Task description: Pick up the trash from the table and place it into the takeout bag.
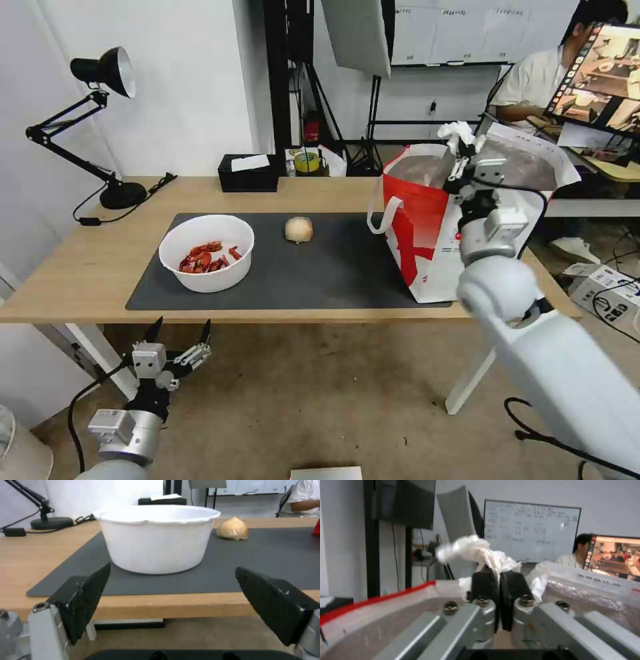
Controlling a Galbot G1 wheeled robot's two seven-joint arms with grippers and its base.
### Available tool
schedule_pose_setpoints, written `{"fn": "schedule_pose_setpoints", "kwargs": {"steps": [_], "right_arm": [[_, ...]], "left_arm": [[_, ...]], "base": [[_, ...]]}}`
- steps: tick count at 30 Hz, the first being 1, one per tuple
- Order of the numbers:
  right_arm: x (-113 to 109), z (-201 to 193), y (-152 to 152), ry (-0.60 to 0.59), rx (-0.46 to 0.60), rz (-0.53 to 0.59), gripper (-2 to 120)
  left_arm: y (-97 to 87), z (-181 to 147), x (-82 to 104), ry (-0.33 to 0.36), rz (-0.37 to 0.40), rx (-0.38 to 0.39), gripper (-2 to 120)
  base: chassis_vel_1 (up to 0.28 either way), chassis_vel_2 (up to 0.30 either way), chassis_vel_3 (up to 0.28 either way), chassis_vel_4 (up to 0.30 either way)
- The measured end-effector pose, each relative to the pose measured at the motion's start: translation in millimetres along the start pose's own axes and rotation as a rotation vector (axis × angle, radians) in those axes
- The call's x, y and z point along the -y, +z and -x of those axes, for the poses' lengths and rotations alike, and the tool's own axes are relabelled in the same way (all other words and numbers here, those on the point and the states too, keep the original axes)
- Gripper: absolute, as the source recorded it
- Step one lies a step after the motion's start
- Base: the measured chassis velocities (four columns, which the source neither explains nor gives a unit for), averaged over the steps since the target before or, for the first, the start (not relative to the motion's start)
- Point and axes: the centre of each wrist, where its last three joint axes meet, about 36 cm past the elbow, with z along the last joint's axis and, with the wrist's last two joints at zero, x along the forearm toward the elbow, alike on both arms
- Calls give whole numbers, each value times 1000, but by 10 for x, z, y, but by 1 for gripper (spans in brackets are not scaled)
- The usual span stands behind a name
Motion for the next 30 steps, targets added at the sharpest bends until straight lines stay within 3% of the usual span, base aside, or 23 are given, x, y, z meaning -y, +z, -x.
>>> {"fn": "schedule_pose_setpoints", "kwargs": {"steps": [10,20,26,30], "right_arm": [[165,37,-246,-48,-87,-41,38],[240,164,-422,-71,-122,-82,80],[257,189,-426,-76,-141,-84,98],[246,186,-417,-78,-126,-69,100]], "left_arm": [[-16,10,8,4,-1,4,100],[-25,23,2,4,-6,7,100],[-34,39,-5,4,-10,10,100],[-40,42,-8,5,-11,10,100]], "base": [[0,0,0,0],[0,0,0,0],[0,0,0,0],[0,0,0,0]]}}
